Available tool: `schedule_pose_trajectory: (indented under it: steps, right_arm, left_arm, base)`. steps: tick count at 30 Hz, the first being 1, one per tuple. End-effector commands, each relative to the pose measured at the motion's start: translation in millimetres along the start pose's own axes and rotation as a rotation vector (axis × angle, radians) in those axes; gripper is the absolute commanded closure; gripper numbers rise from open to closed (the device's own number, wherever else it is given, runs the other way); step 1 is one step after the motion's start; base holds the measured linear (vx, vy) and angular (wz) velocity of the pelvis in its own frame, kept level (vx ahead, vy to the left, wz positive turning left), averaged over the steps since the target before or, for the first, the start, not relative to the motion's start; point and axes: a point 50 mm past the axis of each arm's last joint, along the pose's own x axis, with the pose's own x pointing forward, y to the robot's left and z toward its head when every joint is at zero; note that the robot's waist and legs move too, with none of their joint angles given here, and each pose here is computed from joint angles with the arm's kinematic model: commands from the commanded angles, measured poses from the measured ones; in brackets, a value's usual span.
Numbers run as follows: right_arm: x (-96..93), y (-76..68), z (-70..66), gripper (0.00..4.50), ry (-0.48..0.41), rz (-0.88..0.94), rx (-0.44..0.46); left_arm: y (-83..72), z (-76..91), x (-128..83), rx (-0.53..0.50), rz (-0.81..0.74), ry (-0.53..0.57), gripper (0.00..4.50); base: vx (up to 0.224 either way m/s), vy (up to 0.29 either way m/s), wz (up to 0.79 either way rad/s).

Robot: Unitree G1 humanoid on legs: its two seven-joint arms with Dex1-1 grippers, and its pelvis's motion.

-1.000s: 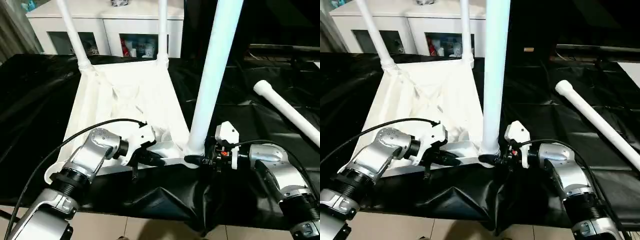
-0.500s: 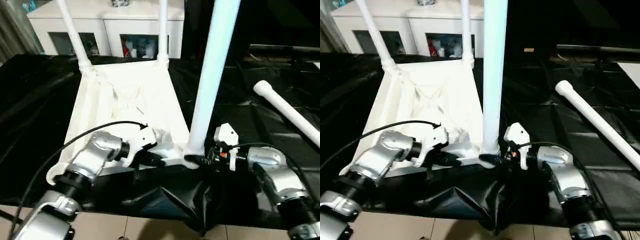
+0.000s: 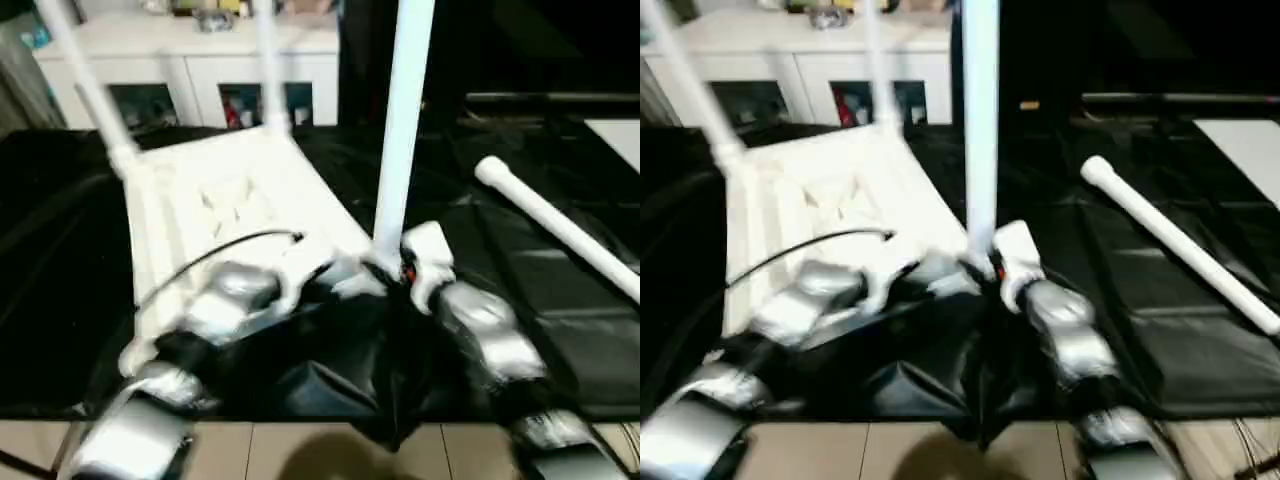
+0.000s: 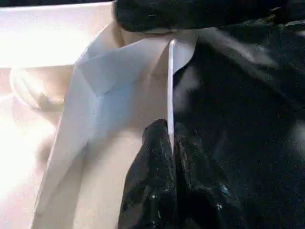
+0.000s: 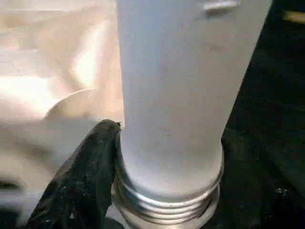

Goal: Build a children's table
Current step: Rotate leg to tighten

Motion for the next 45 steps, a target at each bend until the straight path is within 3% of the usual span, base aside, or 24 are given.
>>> schedule_pose_trajectory:
  steps: [1,4,7,8,15,22,23,29,37,45]
  right_arm:
    - [6.0,19.5,-11.9,1.78,0.080,0.015,-0.015]
    - [11.4,29.1,-8.1,1.78,0.076,0.055,0.033]
    - [12.4,34.1,-0.1,1.78,0.006,0.116,0.098]
    - [11.6,31.2,4.0,1.22,-0.030,0.123,0.109]
    - [4.1,12.3,15.2,0.72,-0.106,0.183,0.065]
    - [-25.8,-14.0,7.9,0.72,-0.081,0.402,-0.145]
    - [-39.2,-25.4,4.5,0.72,-0.064,0.465,-0.213]
    - [-56.4,-31.0,3.9,0.72,-0.065,0.578,-0.243]
    - [-68.7,-25.8,-1.9,0.72,-0.031,0.717,-0.271]
    - [-71.8,-26.7,-2.8,1.28,-0.020,0.744,-0.267]
  left_arm:
    - [-3.3,4.5,7,0.003,0.044,-0.002,4.50]
    - [-4.3,7.3,10,0.009,0.044,-0.007,4.50]
    - [-3.2,8.4,10,0.016,0.038,-0.006,4.50]
    - [-2.0,7.8,8,0.019,0.028,-0.004,4.50]
    - [-1.3,2.0,1,0.060,-0.061,-0.011,4.50]
    - [-3.8,-8.7,-15,0.124,-0.221,-0.017,4.50]
    - [-5.0,-13.2,-24,0.149,-0.301,-0.014,4.50]
    - [-10.8,-18.9,-41,0.200,-0.466,-0.018,4.50]
    - [-5.6,-25.6,-51,0.207,-0.480,0.012,4.50]
    - [-2.5,-25.9,-55,0.203,-0.478,0.017,4.50]
  base:
    - [0.000,0.000,0.00]
    - [0.000,0.000,0.00]
    - [0.000,0.000,0.00]
    - [0.000,0.000,0.00]
    - [0.000,0.000,0.00]
    - [0.007,-0.003,0.01]
    - [0.000,0.000,0.00]
    - [0.040,-0.021,0.06]
    - [0.034,-0.006,0.02]
    - [0.000,0.000,0.00]
